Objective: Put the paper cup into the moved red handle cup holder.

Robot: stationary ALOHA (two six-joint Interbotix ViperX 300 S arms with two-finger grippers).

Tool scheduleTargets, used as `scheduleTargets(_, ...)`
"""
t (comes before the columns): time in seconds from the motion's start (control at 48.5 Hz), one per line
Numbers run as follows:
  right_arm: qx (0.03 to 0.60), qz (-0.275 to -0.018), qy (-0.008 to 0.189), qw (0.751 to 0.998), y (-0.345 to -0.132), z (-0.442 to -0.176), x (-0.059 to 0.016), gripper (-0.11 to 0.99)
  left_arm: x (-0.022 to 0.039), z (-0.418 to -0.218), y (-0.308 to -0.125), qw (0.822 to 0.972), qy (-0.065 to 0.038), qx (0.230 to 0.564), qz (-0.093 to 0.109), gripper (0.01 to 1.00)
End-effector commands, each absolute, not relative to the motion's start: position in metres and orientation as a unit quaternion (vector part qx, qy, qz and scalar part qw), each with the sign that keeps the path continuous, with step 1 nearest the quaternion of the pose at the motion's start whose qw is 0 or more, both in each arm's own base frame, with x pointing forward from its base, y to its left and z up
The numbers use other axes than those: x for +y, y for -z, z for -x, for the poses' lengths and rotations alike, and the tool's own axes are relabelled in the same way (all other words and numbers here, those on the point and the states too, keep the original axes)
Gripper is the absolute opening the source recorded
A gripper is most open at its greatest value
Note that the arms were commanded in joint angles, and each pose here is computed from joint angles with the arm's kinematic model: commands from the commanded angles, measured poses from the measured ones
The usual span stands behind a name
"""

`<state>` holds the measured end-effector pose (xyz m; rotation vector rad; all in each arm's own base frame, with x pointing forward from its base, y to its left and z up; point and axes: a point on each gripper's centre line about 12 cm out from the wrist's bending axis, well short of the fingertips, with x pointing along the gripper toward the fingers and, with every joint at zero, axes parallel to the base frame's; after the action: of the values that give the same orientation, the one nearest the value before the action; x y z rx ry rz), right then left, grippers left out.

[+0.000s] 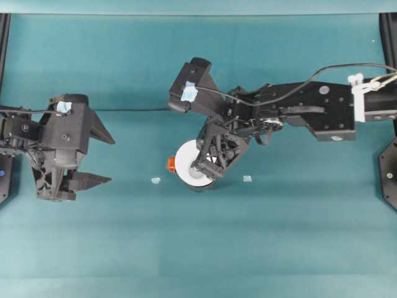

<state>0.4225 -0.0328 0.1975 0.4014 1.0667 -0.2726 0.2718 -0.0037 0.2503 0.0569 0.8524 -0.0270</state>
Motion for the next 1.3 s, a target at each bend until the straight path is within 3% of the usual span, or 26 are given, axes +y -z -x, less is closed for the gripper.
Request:
scheduleTargets(0.0,0.501,-0.182,0.122,0.837,-0.197,-0.425,-0.0298,-0.11,-0.004,-0.274,-0.257,0.915,0.013,0.403,-0.029,0.944)
scheduleTargets(0.64,0.519,-0.176,0.122,0.827,-0.167,-0.426,-0.03,-0.11,-0.0038,-0.276,-0.259,0.921,0.013,0.388,-0.03,0.944)
scheduleTargets(1.032,0.513,-0.177,0.122,0.831,-0.169,-0.428,-0.0301,-0.1,-0.0033,-0.277,-0.259,0.921,0.013,0.389,-0.029,0.943)
scheduleTargets(1.176,0.51,-0.179,0.121,0.833,-0.172,-0.429,-0.0294,-0.05,-0.0033,-0.277,-0.259,0.921,0.013,0.387,-0.029,0.944)
scheduleTargets(1.279,0.507,-0.179,0.119,0.835,-0.174,-0.43,-0.0287,0.06,-0.0033,-0.277,-0.259,0.921,0.013,0.387,-0.029,0.944)
